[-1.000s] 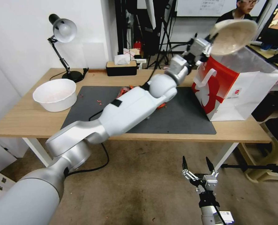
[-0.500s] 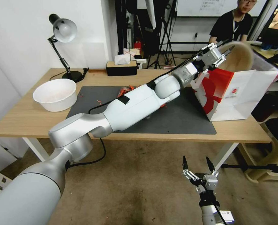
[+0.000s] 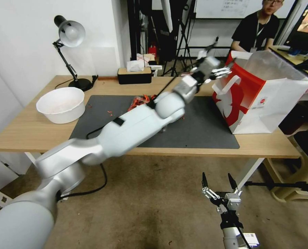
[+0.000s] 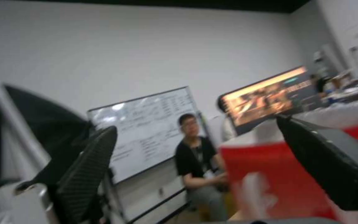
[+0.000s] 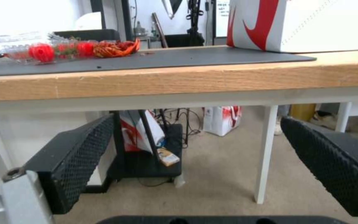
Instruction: Pick up the trash from the table and place it into the takeout bag.
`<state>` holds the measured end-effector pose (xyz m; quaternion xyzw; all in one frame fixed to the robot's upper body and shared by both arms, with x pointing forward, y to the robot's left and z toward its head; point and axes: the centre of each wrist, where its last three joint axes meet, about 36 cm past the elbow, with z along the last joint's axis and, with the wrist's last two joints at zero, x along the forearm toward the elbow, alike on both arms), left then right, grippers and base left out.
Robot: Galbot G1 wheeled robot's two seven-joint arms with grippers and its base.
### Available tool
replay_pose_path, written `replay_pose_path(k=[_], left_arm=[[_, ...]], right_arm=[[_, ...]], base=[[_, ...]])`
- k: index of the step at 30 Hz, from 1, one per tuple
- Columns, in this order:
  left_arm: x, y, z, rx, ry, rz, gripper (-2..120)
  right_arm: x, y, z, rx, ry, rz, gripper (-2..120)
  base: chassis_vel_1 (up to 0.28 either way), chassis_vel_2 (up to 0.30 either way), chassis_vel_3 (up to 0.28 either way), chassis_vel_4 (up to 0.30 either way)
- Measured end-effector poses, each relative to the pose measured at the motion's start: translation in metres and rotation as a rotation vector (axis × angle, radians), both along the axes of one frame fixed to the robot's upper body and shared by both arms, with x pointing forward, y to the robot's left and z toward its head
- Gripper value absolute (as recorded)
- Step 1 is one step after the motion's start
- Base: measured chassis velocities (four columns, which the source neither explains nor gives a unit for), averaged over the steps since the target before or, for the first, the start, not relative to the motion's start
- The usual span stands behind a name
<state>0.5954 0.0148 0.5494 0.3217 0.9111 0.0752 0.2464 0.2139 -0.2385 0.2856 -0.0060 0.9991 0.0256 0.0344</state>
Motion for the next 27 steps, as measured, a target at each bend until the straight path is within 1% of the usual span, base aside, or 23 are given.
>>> replay_pose_path(k=[1, 2, 3, 5, 6, 9, 10, 12, 13, 14, 15, 16, 17, 19, 21, 22, 23, 25, 26, 27], left_arm=[[-0.006, 0.014, -0.004, -0.005, 0.048, 0.072, 99], [-0.006, 0.014, -0.004, -0.005, 0.048, 0.072, 99], [-0.014, 0.025, -0.007, -0.01, 0.122, 0.155, 100], [-0.024, 0.041, -0.014, -0.012, 0.209, 0.258, 100], [-0.024, 0.041, -0.014, -0.012, 0.209, 0.258, 100], [-0.035, 0.057, -0.026, -0.029, 0.297, 0.391, 100], [-0.035, 0.057, -0.026, -0.029, 0.297, 0.391, 100], [-0.042, 0.07, -0.033, -0.065, 0.338, 0.456, 100], [-0.045, 0.076, -0.037, -0.074, 0.344, 0.476, 100], [-0.047, 0.081, -0.041, -0.08, 0.347, 0.491, 100], [-0.047, 0.081, -0.041, -0.08, 0.347, 0.491, 100], [-0.054, 0.093, -0.053, -0.086, 0.357, 0.527, 100], [-0.057, 0.099, -0.059, -0.088, 0.358, 0.547, 100], [-0.057, 0.099, -0.059, -0.088, 0.358, 0.547, 100], [-0.075, 0.122, -0.084, -0.076, 0.35, 0.608, 100], [-0.082, 0.129, -0.091, -0.075, 0.35, 0.626, 100], [-0.082, 0.129, -0.091, -0.075, 0.35, 0.626, 100], [-0.097, 0.143, -0.096, -0.102, 0.351, 0.656, 100], [-0.097, 0.143, -0.096, -0.102, 0.351, 0.656, 100], [-0.106, 0.151, -0.098, -0.122, 0.358, 0.67, 100]], right_arm=[[0.0, 0.0, 0.0, 0.001, 0.0, 0.001, 100], [0.0, 0.0, 0.0, 0.001, 0.0, 0.001, 100], [0.001, 0.001, 0.0, 0.002, 0.0, 0.003, 100], [0.002, 0.002, -0.002, 0.003, 0.001, 0.006, 100], [0.002, 0.002, -0.002, 0.003, 0.001, 0.006, 100], [0.003, 0.003, -0.003, 0.003, 0.004, 0.01, 100], [0.003, 0.003, -0.003, 0.003, 0.004, 0.01, 100], [0.001, 0.003, -0.003, 0.002, 0.007, 0.012, 100], [0.0, 0.004, -0.003, 0.003, 0.008, 0.012, 100], [0.0, 0.004, -0.002, 0.003, 0.008, 0.012, 100], [0.0, 0.004, -0.002, 0.003, 0.008, 0.012, 100], [-0.001, 0.004, -0.002, 0.003, 0.007, 0.014, 100], [-0.001, 0.004, -0.002, 0.003, 0.006, 0.014, 100], [-0.001, 0.004, -0.002, 0.003, 0.006, 0.014, 100], [-0.002, 0.005, -0.001, 0.003, 0.002, 0.019, 100], [-0.003, 0.006, 0.0, 0.003, 0.001, 0.021, 100], [-0.003, 0.006, 0.0, 0.003, 0.001, 0.021, 100], [-0.005, 0.007, 0.002, 0.004, -0.004, 0.025, 100], [-0.005, 0.007, 0.002, 0.004, -0.004, 0.025, 100], [-0.005, 0.008, 0.002, 0.004, -0.005, 0.026, 100]], base=[[0.0, 0.0, 0.0, 0.0], [0.0, 0.0, 0.0, 0.0], [0.0, 0.0, 0.0, 0.0], [0.0, 0.0, 0.0, 0.0], [0.0, 0.0, 0.0, 0.0], [0.0, 0.0, 0.0, 0.0], [0.0, 0.0, 0.0, 0.0], [0.0, 0.0, 0.0, 0.0], [0.0, 0.0, 0.0, 0.0], [0.0, 0.0, 0.0, 0.0], [0.0, 0.0, 0.0, 0.0], [0.0, 0.0, 0.0, 0.0], [0.0, 0.0, 0.0, 0.0], [0.0, 0.0, 0.0, 0.0], [0.0, 0.0, 0.0, 0.0], [0.0, 0.0, 0.0, 0.0], [0.0, 0.0, 0.0, 0.0], [0.0, 0.0, 0.0, 0.0], [0.0, 0.0, 0.0, 0.0], [0.0, 0.0, 0.0, 0.0]])
